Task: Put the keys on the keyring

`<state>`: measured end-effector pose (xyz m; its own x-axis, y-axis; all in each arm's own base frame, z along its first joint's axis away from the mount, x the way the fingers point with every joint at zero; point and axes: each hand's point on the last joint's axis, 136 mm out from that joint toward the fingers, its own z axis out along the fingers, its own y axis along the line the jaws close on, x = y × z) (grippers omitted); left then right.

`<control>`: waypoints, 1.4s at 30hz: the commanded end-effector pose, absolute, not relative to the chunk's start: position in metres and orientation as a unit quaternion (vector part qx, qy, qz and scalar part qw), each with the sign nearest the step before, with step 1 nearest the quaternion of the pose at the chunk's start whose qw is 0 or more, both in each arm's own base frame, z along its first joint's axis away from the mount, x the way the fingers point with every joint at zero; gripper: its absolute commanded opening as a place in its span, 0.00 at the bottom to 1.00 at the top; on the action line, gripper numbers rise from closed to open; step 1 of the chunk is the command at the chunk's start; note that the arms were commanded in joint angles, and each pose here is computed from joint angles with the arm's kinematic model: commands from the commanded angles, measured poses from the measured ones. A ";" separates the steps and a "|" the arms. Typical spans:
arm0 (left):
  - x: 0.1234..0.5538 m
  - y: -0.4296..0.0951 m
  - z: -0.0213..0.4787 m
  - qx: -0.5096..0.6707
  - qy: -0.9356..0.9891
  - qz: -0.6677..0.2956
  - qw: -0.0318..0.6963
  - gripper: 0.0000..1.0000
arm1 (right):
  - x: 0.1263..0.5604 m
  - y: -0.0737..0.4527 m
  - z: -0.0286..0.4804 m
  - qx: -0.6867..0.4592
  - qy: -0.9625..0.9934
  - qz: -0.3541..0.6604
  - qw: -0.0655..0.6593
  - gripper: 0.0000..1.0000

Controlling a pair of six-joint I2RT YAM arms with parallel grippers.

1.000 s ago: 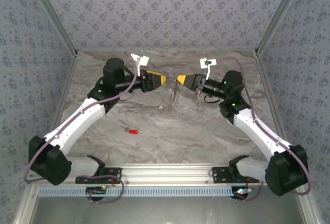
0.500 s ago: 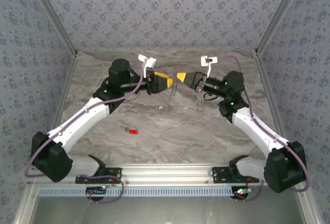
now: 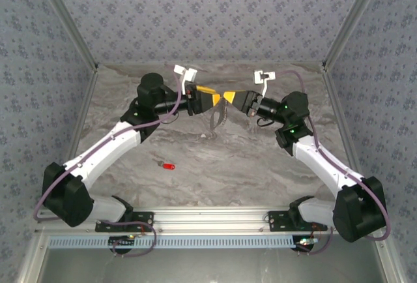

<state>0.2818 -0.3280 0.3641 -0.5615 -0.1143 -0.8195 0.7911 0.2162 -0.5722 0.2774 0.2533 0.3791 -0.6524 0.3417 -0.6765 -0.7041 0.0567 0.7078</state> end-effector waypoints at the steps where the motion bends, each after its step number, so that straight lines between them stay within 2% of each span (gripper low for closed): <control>1: 0.276 -0.333 0.387 0.267 0.640 -0.593 0.410 0.50 | 0.273 0.255 0.384 -0.161 0.600 0.677 0.396 0.00; 8: 0.271 -0.341 0.393 0.279 0.622 -0.609 0.404 0.50 | 0.274 0.255 0.383 -0.157 0.596 0.684 0.390 0.00; 11: 0.264 -0.346 0.393 0.290 0.615 -0.619 0.394 0.47 | 0.274 0.255 0.381 -0.157 0.597 0.684 0.388 0.00; 19: 0.255 -0.352 0.384 0.298 0.617 -0.619 0.384 0.25 | 0.281 0.250 0.363 -0.140 0.612 0.676 0.386 0.00; 25: 0.255 -0.351 0.380 0.291 0.624 -0.614 0.385 0.12 | 0.286 0.248 0.352 -0.127 0.618 0.675 0.383 0.00; 28: 0.256 -0.351 0.378 0.291 0.628 -0.611 0.385 0.00 | 0.287 0.248 0.349 -0.123 0.618 0.677 0.380 0.00; 31: 0.258 -0.350 0.375 0.288 0.633 -0.607 0.386 0.00 | 0.293 0.245 0.347 -0.110 0.623 0.675 0.380 0.00; 33: 0.260 -0.349 0.373 0.283 0.637 -0.601 0.390 0.00 | 0.299 0.236 0.344 -0.088 0.626 0.673 0.384 0.19; 37: 0.263 -0.346 0.374 0.278 0.645 -0.588 0.402 0.00 | 0.313 0.204 0.339 -0.018 0.626 0.670 0.400 0.36; 42: 0.265 -0.343 0.374 0.280 0.654 -0.571 0.410 0.00 | 0.306 0.183 0.339 0.019 0.625 0.661 0.414 0.44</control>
<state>0.2715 -0.3487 0.3503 -0.5770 -0.0820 -0.8127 0.7916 0.1889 -0.5811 0.3175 0.1911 0.3171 -0.6917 0.5303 -0.4902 -0.4972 0.1425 0.8558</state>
